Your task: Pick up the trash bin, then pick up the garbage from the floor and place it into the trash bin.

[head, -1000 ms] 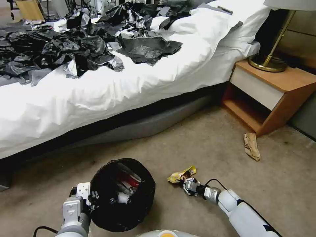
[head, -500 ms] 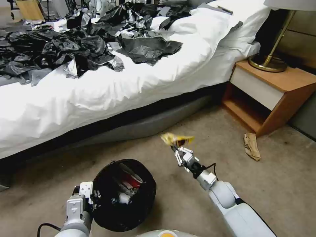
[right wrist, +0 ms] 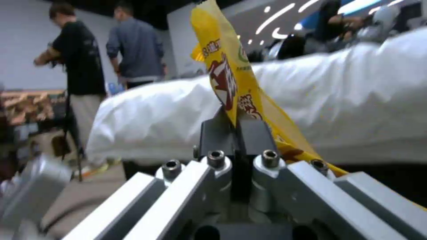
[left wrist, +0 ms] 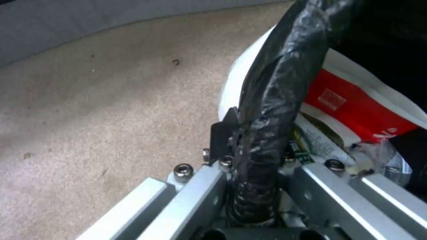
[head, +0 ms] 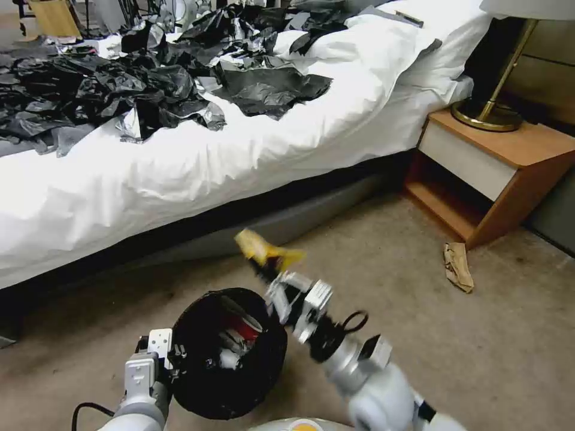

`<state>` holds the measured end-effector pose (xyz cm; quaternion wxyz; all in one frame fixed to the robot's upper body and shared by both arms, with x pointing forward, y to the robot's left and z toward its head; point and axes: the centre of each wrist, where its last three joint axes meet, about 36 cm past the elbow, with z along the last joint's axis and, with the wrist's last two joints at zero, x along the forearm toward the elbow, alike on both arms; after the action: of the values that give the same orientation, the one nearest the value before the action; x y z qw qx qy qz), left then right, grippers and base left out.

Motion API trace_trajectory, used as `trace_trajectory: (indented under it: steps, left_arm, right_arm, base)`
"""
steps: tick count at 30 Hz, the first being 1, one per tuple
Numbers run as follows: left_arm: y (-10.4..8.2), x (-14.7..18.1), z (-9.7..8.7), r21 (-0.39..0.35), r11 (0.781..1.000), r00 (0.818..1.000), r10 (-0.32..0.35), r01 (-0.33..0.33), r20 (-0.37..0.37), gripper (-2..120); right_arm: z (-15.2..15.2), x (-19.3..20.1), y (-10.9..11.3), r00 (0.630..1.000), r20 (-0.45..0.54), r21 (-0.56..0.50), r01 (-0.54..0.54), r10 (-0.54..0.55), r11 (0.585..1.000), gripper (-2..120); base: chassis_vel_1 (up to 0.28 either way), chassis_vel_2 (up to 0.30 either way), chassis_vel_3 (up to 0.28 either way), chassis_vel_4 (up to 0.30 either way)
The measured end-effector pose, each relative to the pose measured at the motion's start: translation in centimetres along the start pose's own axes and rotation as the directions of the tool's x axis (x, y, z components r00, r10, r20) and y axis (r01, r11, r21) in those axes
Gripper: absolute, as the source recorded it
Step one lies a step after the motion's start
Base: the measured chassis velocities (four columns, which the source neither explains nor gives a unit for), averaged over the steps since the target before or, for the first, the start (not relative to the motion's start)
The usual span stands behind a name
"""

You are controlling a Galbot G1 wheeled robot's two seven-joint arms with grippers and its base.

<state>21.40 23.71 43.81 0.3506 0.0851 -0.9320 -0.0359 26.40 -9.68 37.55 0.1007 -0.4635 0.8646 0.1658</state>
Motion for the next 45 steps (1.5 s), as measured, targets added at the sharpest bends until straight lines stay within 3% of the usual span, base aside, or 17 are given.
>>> trace_trajectory:
  steps: [4, 8, 25, 45]
  left_arm:
    - [-0.1, 0.1, 0.0, 0.002, 1.000, 1.000, 0.001, -0.001, 0.001, 0]
    - [-0.3, 0.1, 0.0, 0.005, 1.000, 1.000, 0.002, -0.002, 0.002, 0]
    - [-0.5, 0.2, -0.1, 0.011, 1.000, 1.000, 0.002, -0.003, 0.004, 0]
    - [-0.3, 0.1, -0.1, 0.001, 1.000, 1.000, -0.002, 0.002, 0.007, 0]
  right_arm:
    - [3.2, 1.2, 1.1, 0.995, -0.091, 0.012, 0.037, -0.036, 0.999, 0]
    - [4.8, 1.3, 1.1, 0.991, -0.123, 0.034, 0.049, -0.045, 0.998, 0]
    - [7.0, 1.4, 0.5, 0.985, -0.166, 0.090, 0.054, -0.039, 0.994, 3]
    - [6.8, 3.7, 0.8, 0.965, -0.237, 0.105, 0.142, -0.114, 0.984, 76]
  base:
    - [0.000, 0.000, 0.000, 0.000]
    - [0.000, 0.000, 0.000, 0.000]
    - [0.000, 0.000, 0.000, 0.000]
    - [0.000, 0.000, 0.000, 0.000]
